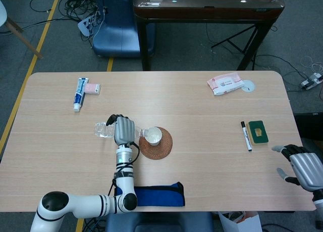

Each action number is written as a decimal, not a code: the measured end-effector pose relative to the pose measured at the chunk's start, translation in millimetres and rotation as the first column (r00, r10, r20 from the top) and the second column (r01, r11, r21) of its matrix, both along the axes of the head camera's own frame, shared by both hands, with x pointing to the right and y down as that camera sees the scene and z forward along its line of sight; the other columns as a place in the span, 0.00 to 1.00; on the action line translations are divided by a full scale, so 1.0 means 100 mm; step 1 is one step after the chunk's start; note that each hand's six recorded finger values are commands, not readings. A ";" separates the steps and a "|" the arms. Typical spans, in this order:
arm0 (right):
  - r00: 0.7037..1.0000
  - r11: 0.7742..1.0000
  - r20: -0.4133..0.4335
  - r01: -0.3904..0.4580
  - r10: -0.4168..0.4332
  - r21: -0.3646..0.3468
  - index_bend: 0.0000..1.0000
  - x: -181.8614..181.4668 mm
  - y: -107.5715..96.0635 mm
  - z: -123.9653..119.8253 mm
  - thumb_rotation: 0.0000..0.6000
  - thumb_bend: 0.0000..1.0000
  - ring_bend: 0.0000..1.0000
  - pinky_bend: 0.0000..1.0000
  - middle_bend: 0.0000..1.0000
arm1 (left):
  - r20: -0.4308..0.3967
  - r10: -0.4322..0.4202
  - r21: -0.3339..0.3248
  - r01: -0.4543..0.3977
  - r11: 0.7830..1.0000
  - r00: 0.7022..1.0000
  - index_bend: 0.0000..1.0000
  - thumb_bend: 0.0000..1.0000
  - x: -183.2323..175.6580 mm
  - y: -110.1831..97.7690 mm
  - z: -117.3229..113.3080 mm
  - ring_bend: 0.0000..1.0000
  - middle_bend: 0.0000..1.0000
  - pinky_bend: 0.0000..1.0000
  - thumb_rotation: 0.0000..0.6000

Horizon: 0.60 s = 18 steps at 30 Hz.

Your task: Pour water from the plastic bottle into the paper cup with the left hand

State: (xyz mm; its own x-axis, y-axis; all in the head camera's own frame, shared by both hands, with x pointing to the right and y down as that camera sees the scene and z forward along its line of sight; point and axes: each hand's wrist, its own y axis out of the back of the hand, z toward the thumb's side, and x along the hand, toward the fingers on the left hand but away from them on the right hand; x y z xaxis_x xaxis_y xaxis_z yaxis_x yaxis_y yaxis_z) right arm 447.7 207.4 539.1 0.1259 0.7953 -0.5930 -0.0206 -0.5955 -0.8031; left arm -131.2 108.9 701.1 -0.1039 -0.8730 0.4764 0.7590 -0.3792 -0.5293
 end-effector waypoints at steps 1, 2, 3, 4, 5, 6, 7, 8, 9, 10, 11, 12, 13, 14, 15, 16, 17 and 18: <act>1.000 1.000 0.001 -0.001 0.001 0.002 0.29 0.00 0.00 0.00 1.00 0.31 0.25 0.33 0.32 | -0.011 -0.012 -0.006 0.011 1.000 1.000 0.76 0.13 -0.01 0.00 0.01 0.49 0.77 0.53 1.00; 1.000 1.000 0.001 -0.001 0.001 0.004 0.29 0.00 0.00 -0.01 1.00 0.31 0.25 0.33 0.32 | -0.016 -0.018 -0.009 0.018 1.000 1.000 0.76 0.13 -0.02 0.00 0.01 0.49 0.77 0.53 1.00; 1.000 1.000 0.001 -0.001 0.001 0.004 0.29 0.01 0.00 -0.01 1.00 0.31 0.25 0.33 0.32 | -0.028 -0.033 -0.018 0.033 0.999 0.999 0.76 0.13 -0.03 0.00 0.02 0.49 0.77 0.53 1.00; 1.000 1.000 0.001 -0.002 0.002 0.004 0.29 0.01 0.00 -0.01 1.00 0.31 0.25 0.33 0.32 | -0.039 -0.046 -0.025 0.045 0.999 0.998 0.76 0.13 -0.05 -0.01 0.02 0.49 0.77 0.53 1.00; 1.000 1.000 0.000 -0.002 0.002 0.002 0.29 0.01 0.00 -0.01 1.00 0.31 0.25 0.33 0.32 | -0.051 -0.060 -0.032 0.058 0.998 0.997 0.76 0.13 -0.06 -0.01 0.03 0.49 0.77 0.53 1.00; 1.000 1.000 0.000 -0.001 0.001 0.001 0.29 0.01 0.00 -0.01 1.00 0.31 0.25 0.33 0.32 | -0.065 -0.072 -0.036 0.070 0.997 0.995 0.76 0.13 -0.08 -0.02 0.03 0.49 0.77 0.53 1.00; 1.000 1.000 -0.001 0.000 0.000 -0.001 0.29 0.00 0.00 0.00 1.00 0.31 0.25 0.33 0.32 | -0.077 -0.080 -0.035 0.078 0.996 0.994 0.76 0.13 -0.10 -0.03 0.03 0.49 0.77 0.53 1.00; 1.000 1.000 -0.001 0.001 -0.001 -0.004 0.29 0.00 0.00 0.00 1.00 0.31 0.25 0.33 0.32 | -0.089 -0.089 -0.034 0.087 0.996 0.992 0.76 0.13 -0.11 -0.05 0.03 0.49 0.77 0.53 1.00; 1.000 1.000 -0.002 0.002 -0.002 -0.006 0.29 0.00 0.01 0.01 1.00 0.31 0.25 0.33 0.32 | -0.107 -0.102 -0.033 0.099 0.994 0.989 0.76 0.13 -0.14 -0.06 0.03 0.49 0.77 0.53 1.00; 1.000 1.000 -0.003 0.002 -0.002 -0.008 0.29 0.00 0.02 0.01 1.00 0.31 0.25 0.33 0.32 | -0.120 -0.112 -0.032 0.109 0.994 0.986 0.76 0.13 -0.16 -0.07 0.02 0.49 0.77 0.53 1.00; 1.000 1.000 -0.004 0.002 -0.002 -0.009 0.29 0.01 0.03 0.02 1.00 0.31 0.25 0.33 0.32 | -0.133 -0.121 -0.030 0.118 0.993 0.984 0.76 0.13 -0.19 -0.09 0.02 0.49 0.77 0.53 1.00; 1.000 1.000 -0.004 0.003 -0.003 -0.010 0.29 0.01 0.03 0.02 1.00 0.31 0.25 0.33 0.32 | -0.151 -0.131 -0.028 0.128 0.991 0.980 0.76 0.13 -0.22 -0.10 0.01 0.49 0.77 0.53 1.00; 1.000 1.000 -0.005 0.002 -0.002 -0.009 0.29 0.01 0.03 0.02 1.00 0.31 0.25 0.33 0.32 | -0.165 -0.138 -0.027 0.136 0.990 0.977 0.76 0.13 -0.24 -0.11 0.01 0.49 0.77 0.53 1.00; 1.000 1.000 -0.005 0.002 -0.002 -0.007 0.29 0.01 0.03 0.02 1.00 0.31 0.25 0.33 0.32 | -0.185 -0.149 -0.025 0.147 0.989 0.971 0.76 0.13 -0.28 -0.13 0.00 0.49 0.77 0.53 1.00; 1.000 1.000 -0.005 0.001 -0.001 -0.005 0.29 0.01 0.02 0.01 1.00 0.31 0.25 0.33 0.32 | -0.207 -0.160 -0.024 0.159 0.987 0.965 0.76 0.13 -0.31 -0.14 0.00 0.49 0.77 0.53 1.00; 1.000 1.000 -0.006 0.000 0.000 -0.002 0.29 0.01 0.02 0.01 1.00 0.31 0.25 0.33 0.32 | -0.218 -0.166 -0.024 0.165 0.986 0.962 0.76 0.13 -0.33 -0.15 -0.01 0.49 0.77 0.53 1.00; 1.000 1.000 -0.006 -0.001 0.002 0.001 0.29 0.02 0.01 0.00 1.00 0.31 0.25 0.33 0.32 | -0.236 -0.176 -0.024 0.176 0.984 0.956 0.76 0.13 -0.37 -0.16 -0.01 0.49 0.77 0.53 1.00; 1.000 1.000 -0.007 -0.003 0.003 0.003 0.29 0.02 0.01 0.00 1.00 0.31 0.25 0.33 0.32 | -0.260 -0.191 -0.024 0.191 0.981 0.947 0.76 0.13 -0.41 -0.17 -0.02 0.49 0.77 0.53 1.00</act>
State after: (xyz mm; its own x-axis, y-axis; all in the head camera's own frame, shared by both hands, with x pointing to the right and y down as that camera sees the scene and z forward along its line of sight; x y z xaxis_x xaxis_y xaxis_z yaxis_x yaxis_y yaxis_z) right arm 449.9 208.6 538.8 0.1196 0.7974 -0.5915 -0.0245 -0.5932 -0.8047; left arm -172.7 91.9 699.1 -0.1411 -0.8496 0.5082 0.5084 -0.5026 -0.6992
